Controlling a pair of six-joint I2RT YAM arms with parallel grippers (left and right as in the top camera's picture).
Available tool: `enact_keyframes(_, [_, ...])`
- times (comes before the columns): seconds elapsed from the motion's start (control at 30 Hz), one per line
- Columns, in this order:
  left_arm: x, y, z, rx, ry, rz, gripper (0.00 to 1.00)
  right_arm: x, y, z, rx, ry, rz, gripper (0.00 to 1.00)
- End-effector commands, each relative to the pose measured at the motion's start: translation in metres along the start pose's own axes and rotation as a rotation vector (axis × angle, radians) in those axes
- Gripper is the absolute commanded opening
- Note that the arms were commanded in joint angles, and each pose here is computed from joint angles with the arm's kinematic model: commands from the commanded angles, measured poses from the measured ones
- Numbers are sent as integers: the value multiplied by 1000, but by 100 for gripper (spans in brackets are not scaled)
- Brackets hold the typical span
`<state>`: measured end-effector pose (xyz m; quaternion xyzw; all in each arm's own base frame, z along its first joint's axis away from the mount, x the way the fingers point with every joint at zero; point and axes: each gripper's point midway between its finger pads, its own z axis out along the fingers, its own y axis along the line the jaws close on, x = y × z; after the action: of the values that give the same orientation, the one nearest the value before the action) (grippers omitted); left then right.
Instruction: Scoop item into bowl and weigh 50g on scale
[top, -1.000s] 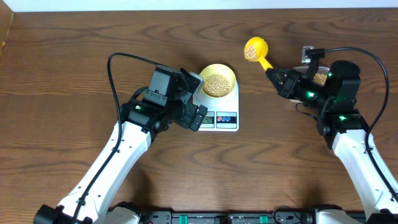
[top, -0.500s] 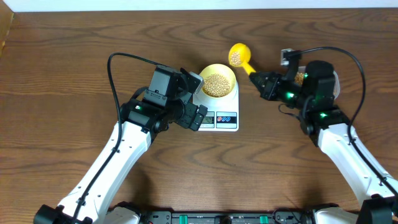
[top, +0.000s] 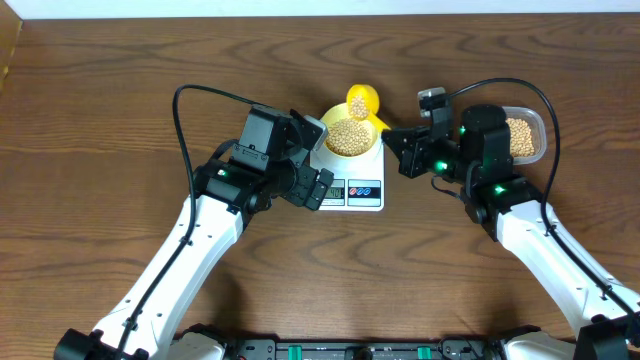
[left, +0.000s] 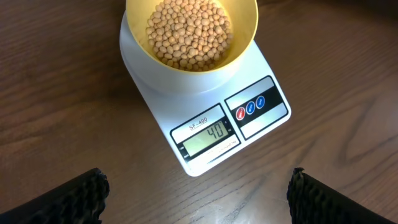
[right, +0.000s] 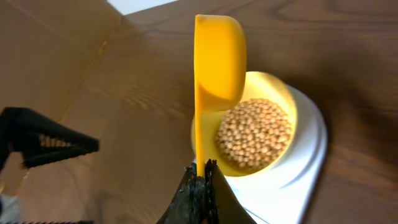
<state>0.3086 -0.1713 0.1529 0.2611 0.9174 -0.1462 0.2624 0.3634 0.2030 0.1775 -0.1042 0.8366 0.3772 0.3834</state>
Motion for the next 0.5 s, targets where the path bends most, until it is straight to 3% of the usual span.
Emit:
enact_keyframes(0.0, [3,1,2,-5,13,6,94,-1,-4,2,32,-2,-67,1])
enact_keyframes(0.47, [3,1,2,-5,13,6,94,11,-21,5,103,44,-204,1])
